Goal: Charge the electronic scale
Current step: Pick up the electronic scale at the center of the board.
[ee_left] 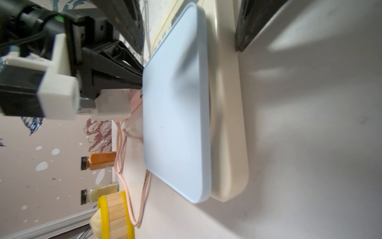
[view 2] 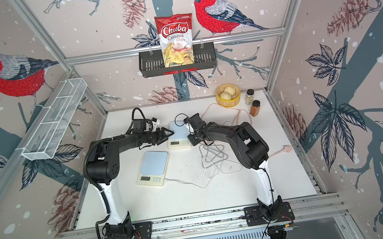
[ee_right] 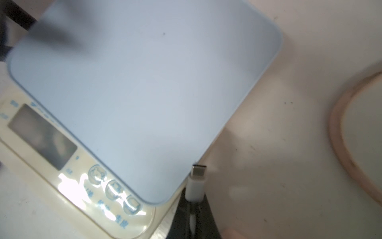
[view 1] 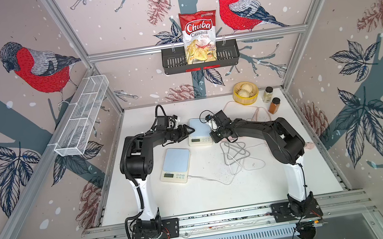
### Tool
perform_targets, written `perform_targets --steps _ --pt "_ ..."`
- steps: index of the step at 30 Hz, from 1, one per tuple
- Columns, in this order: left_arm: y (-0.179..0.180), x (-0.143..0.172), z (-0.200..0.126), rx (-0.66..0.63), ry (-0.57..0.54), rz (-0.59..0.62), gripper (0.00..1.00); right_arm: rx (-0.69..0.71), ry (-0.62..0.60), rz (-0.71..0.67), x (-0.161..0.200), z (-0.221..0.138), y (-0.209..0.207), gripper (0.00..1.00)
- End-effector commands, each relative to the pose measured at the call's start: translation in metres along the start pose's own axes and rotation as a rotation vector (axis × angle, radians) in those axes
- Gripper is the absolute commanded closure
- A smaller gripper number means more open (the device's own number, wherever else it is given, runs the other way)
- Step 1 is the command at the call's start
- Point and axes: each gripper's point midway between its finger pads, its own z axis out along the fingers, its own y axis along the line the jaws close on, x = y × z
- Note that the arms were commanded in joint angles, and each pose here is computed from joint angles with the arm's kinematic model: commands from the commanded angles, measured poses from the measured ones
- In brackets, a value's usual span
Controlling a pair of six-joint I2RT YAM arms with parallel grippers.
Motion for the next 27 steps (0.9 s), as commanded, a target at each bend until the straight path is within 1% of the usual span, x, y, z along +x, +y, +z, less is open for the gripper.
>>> perform_targets --steps 1,5,9,12,15,16,20,24,27 --pt "-0.049 -0.004 -0.008 0.2 0.027 0.052 0.35 -0.089 0.029 0.0 0.009 -0.001 0.02 1.0" --pt "-0.045 -0.002 -0.008 0.175 0.028 0.04 0.37 -0.09 0.032 0.002 0.01 -0.001 0.021 1.0" --pt "-0.031 0.002 -0.004 0.128 0.037 0.016 0.41 -0.088 0.034 0.0 0.01 -0.002 0.022 1.0" --pt "-0.022 0.005 -0.001 0.1 0.044 -0.004 0.42 -0.093 0.036 0.0 0.01 -0.001 0.023 1.0" --pt "-0.02 0.007 -0.002 0.094 0.045 -0.006 0.44 -0.095 0.04 0.0 0.011 0.001 0.024 1.0" --pt "-0.02 0.007 -0.002 0.087 0.043 -0.003 0.47 -0.093 0.039 0.0 0.011 0.001 0.025 1.0" --pt "-0.021 0.006 -0.007 0.071 0.042 0.018 0.65 -0.082 0.025 -0.003 0.006 -0.004 0.024 1.0" --pt "-0.03 0.004 -0.016 0.073 0.047 0.061 0.76 -0.037 -0.026 -0.014 -0.007 -0.026 0.018 1.0" --pt "-0.044 0.003 -0.032 0.084 0.051 0.102 0.8 0.011 -0.095 -0.042 -0.021 -0.058 0.013 1.0"
